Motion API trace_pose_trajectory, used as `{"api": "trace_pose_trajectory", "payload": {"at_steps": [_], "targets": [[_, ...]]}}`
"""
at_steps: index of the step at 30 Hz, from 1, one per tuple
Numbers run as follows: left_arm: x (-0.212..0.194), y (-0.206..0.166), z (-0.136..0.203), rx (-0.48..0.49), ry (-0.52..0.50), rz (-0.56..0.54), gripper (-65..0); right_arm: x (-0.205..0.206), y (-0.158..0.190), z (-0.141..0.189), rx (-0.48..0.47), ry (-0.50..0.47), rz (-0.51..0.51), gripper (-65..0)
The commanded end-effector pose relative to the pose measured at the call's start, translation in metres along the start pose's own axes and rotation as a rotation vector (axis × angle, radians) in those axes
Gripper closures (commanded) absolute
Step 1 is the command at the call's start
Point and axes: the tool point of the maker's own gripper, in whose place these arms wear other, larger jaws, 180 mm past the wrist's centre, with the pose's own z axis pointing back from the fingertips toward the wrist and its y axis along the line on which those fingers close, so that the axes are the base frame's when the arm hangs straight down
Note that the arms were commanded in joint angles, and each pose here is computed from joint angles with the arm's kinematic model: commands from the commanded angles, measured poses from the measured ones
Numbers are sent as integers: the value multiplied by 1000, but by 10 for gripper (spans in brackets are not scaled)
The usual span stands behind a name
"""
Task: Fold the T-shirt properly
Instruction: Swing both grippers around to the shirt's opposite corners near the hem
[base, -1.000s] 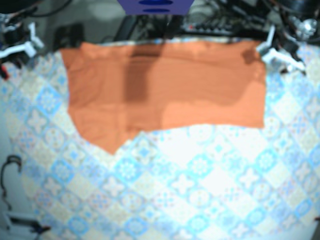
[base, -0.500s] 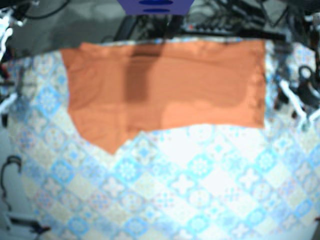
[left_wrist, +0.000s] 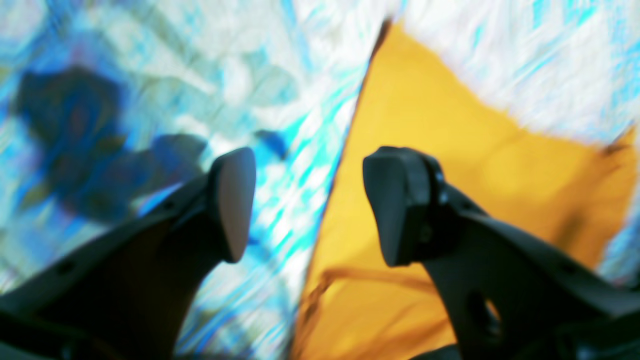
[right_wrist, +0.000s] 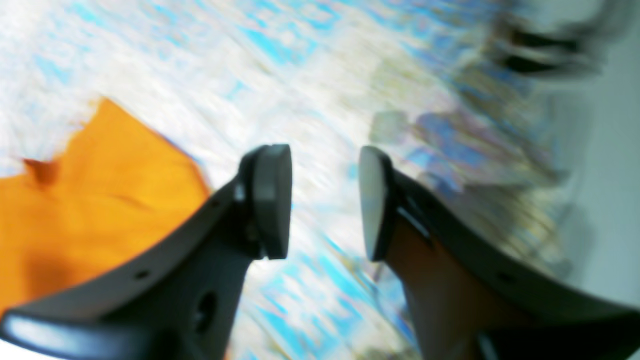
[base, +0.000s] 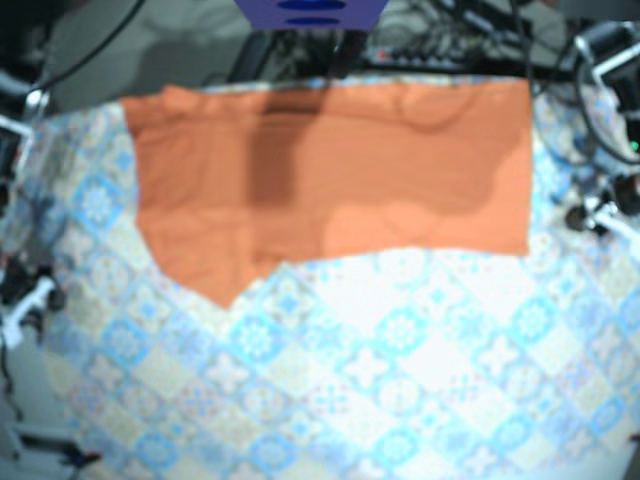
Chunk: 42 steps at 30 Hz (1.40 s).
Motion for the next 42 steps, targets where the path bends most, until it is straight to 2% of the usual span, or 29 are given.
{"api": "trace_pose_trajectory", "payload": {"at_steps": [1, 5, 8, 11, 14, 18, 25, 28, 33, 42], "targets": [[27, -1, 11, -8, -56, -3, -366, 26, -2, 4, 10, -44, -1, -222], [45, -6, 2, -57, -73, 75, -366, 32, 17, -20, 103, 23, -39, -222], [53, -11, -5, -92, -75, 131, -368, 31, 45, -39, 185, 82, -33, -223], [53, -13, -11, -115, -66, 173, -371, 22, 61, -51, 218, 130, -48, -240], [61, -16, -16, -132, -98, 201, -371, 18, 83, -61, 263, 140, -42, -271], [67, -16, -16, -134, -126, 210, -371, 8, 107, -73, 310, 163, -41, -277], [66, -15, -16, -133, -127, 213, -371, -5, 125, -84, 338, 175, -37, -278], [65, -14, -17, -133, -126, 213, -371, -6, 121, -88, 309, 164, -6, -278], [65, -13, -15, -129, -124, 211, -371, -25, 130, -98, 296, 211, 35, -278], [65, -13, -15, -129, -121, 209, -369, -54, 121, -107, 264, 222, -15, -278]]}}
